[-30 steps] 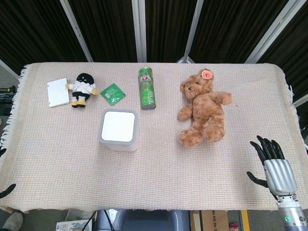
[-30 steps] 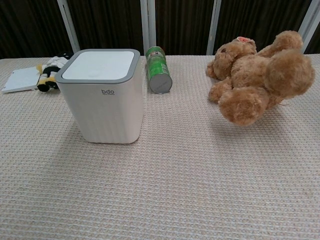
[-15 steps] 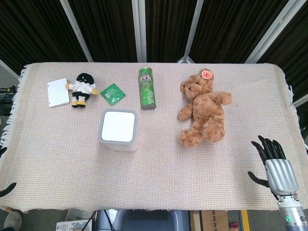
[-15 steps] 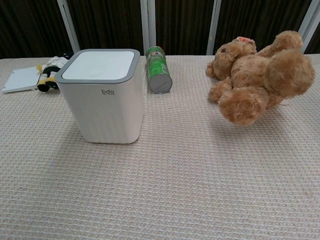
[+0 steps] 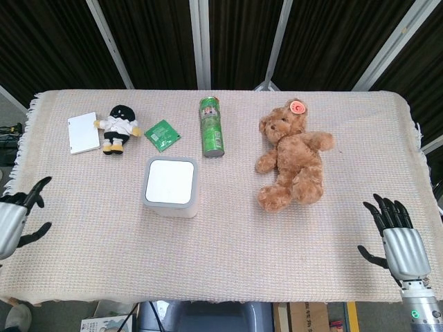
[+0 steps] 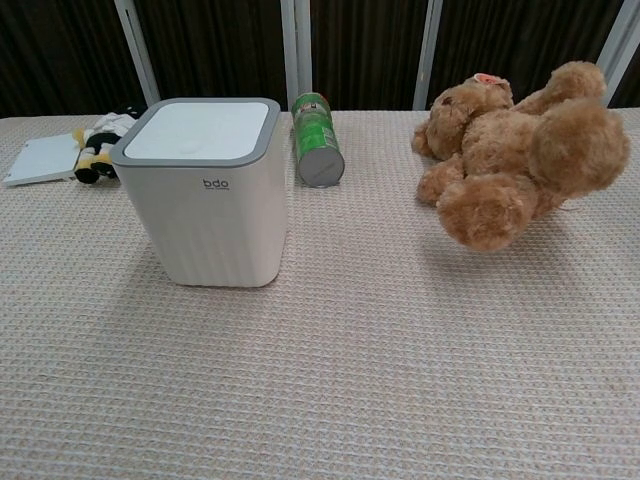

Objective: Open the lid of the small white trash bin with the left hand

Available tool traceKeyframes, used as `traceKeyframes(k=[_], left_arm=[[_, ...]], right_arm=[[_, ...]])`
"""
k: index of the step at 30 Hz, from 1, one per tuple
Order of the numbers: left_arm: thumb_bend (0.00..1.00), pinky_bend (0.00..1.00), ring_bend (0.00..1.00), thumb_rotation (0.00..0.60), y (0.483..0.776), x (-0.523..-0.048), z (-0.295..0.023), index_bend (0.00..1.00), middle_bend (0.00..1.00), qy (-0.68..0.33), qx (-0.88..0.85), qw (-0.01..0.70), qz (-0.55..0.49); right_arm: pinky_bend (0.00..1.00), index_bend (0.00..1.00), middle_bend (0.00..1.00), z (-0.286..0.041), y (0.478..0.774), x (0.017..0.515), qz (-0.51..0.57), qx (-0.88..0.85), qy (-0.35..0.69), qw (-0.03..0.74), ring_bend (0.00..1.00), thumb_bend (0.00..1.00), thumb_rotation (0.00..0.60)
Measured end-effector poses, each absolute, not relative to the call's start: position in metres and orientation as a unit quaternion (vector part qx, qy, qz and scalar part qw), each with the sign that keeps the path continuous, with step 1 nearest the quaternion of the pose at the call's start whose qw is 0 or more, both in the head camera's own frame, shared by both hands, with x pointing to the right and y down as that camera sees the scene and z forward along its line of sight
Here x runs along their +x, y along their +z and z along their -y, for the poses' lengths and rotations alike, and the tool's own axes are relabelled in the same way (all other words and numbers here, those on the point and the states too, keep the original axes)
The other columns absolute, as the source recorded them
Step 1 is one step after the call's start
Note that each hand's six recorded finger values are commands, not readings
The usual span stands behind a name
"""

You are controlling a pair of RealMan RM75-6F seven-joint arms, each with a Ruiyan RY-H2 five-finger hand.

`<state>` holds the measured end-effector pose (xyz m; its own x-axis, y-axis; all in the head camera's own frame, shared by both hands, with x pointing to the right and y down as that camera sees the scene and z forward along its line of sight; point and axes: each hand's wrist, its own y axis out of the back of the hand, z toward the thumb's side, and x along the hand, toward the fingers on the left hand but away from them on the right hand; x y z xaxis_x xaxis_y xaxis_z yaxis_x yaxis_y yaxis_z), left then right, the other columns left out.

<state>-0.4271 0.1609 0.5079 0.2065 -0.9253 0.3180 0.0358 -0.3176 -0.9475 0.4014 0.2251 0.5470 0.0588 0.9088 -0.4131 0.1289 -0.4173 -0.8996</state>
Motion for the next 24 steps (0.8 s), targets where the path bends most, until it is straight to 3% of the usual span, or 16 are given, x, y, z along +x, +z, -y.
traceKeyframes(k=[5, 9, 16, 24], left_arm=[[0.54, 0.74, 0.73, 0.600, 0.519, -0.384, -0.130, 0.19, 0.79, -0.481, -0.666, 0.483, -0.302], [0.58, 0.75, 0.74, 0.600, 0.526, -0.348, -0.115, 0.20, 0.82, -0.454, -0.685, 0.507, -0.259], [0.59, 0.75, 0.74, 0.600, 0.542, -0.296, -0.116, 0.22, 0.82, -0.426, -0.706, 0.524, -0.215], [0.59, 0.75, 0.75, 0.600, 0.554, -0.269, -0.124, 0.23, 0.83, -0.417, -0.720, 0.523, -0.185]], right_arm=[[0.00, 0.15, 0.04, -0.226, 0.551, 0.400, 0.401, -0.635, 0.557, 0.353, 0.00, 0.19, 0.600], [0.00, 0.15, 0.04, -0.226, 0.553, 0.400, 0.397, -0.633, 0.562, 0.354, 0.00, 0.19, 0.600], [0.00, 0.15, 0.04, -0.226, 0.556, 0.401, 0.395, -0.629, 0.569, 0.353, 0.00, 0.19, 0.600], [0.00, 0.15, 0.04, -0.227, 0.553, 0.406, 0.396, -0.626, 0.572, 0.353, 0.00, 0.19, 0.600]])
